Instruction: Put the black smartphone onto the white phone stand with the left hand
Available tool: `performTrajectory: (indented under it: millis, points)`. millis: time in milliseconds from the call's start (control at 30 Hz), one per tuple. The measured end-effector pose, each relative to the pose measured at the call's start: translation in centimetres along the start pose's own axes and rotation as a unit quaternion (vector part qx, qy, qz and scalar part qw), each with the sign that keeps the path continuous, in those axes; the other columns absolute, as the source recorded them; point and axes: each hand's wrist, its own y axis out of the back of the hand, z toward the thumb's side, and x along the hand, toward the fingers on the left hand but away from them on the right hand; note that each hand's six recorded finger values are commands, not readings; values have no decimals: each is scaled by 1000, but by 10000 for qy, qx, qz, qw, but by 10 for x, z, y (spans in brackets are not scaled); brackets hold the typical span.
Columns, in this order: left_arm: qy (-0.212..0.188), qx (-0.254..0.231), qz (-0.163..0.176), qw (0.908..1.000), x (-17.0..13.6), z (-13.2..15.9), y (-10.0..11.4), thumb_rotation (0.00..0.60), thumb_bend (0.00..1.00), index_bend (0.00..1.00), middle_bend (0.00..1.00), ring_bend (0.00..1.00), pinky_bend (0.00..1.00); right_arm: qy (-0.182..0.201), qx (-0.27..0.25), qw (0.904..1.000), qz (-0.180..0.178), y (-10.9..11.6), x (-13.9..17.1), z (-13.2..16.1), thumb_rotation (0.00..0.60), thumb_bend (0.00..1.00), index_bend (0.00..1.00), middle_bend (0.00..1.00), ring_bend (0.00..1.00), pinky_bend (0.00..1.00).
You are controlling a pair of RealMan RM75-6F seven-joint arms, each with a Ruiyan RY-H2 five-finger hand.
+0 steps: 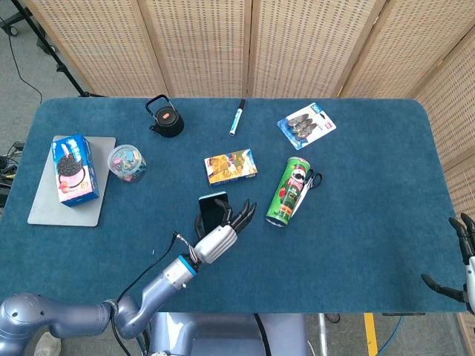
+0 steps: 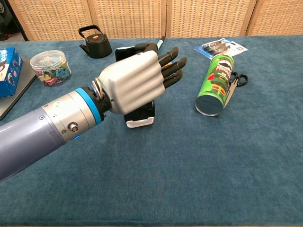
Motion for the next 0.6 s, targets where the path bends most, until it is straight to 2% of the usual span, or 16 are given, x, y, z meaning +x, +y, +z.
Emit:
performTrajectory:
  millis: [267, 467, 600]
  points:
    - [244, -632, -24, 9977, -2, -34, 4, 600, 0, 41, 0, 18, 426, 4, 42, 10000, 34, -2, 1, 1, 600, 0, 0, 0, 0, 0]
    - [511, -699, -275, 9959, -11, -71, -18, 600, 0, 41, 0, 17, 423, 17, 90, 9999, 90, -6, 1, 2, 600, 0, 0, 0, 0, 0]
    - [792, -954, -527, 9909, -21, -98, -38, 600, 0, 41, 0, 6, 384, 15, 94, 9999, 99, -7, 1, 3, 600, 0, 0, 0, 0, 0]
